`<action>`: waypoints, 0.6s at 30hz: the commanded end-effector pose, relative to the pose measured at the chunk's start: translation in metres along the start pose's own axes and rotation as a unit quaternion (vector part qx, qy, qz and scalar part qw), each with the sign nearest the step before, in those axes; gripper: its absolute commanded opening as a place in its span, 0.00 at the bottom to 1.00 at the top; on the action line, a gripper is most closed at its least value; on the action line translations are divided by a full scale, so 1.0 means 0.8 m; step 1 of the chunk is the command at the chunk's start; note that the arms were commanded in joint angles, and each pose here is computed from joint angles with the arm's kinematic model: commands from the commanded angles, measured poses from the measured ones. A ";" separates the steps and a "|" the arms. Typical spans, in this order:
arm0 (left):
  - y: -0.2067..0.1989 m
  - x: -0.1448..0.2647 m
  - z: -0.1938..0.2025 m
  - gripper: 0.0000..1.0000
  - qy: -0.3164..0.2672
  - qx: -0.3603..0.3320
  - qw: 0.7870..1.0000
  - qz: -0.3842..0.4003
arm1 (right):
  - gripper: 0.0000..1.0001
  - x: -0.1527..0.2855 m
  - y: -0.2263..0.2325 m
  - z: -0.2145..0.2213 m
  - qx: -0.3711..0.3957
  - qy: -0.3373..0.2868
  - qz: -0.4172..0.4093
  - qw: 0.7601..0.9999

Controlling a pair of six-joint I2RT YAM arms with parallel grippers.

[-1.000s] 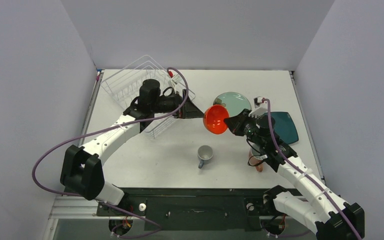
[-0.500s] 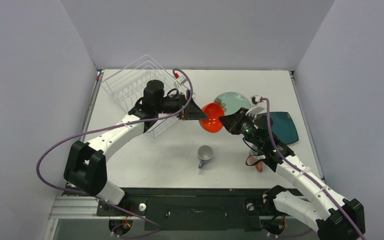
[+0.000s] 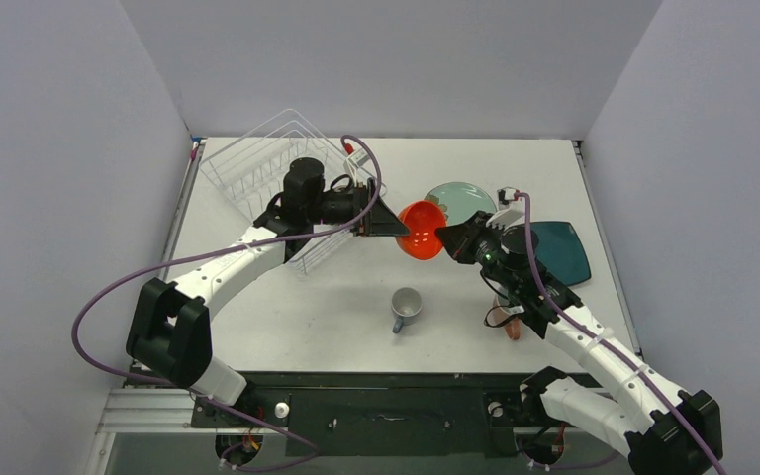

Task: Load the mixed dishes into the dish rack

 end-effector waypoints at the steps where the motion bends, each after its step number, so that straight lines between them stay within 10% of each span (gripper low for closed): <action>1: -0.015 0.000 -0.001 0.63 0.007 -0.036 0.999 0.026 | 0.00 -0.003 0.018 -0.026 0.006 -0.044 -0.020 0.999; 8: -0.015 0.000 -0.001 0.57 0.003 -0.041 0.999 0.017 | 0.00 -0.002 0.019 -0.025 0.006 -0.043 -0.022 0.999; 18: -0.023 0.007 -0.003 0.13 -0.009 -0.079 0.997 0.000 | 0.03 -0.005 0.021 -0.022 0.006 -0.036 -0.016 0.999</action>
Point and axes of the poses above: each gripper's point midway between its finger pads, its own x axis back along the fingers, its own y axis along the line the jaws close on, z = x × y, the point moved 9 cm from there along x, back along the fingers, and after that the axes turned 9 degrees about x, right-handed, at the moved point
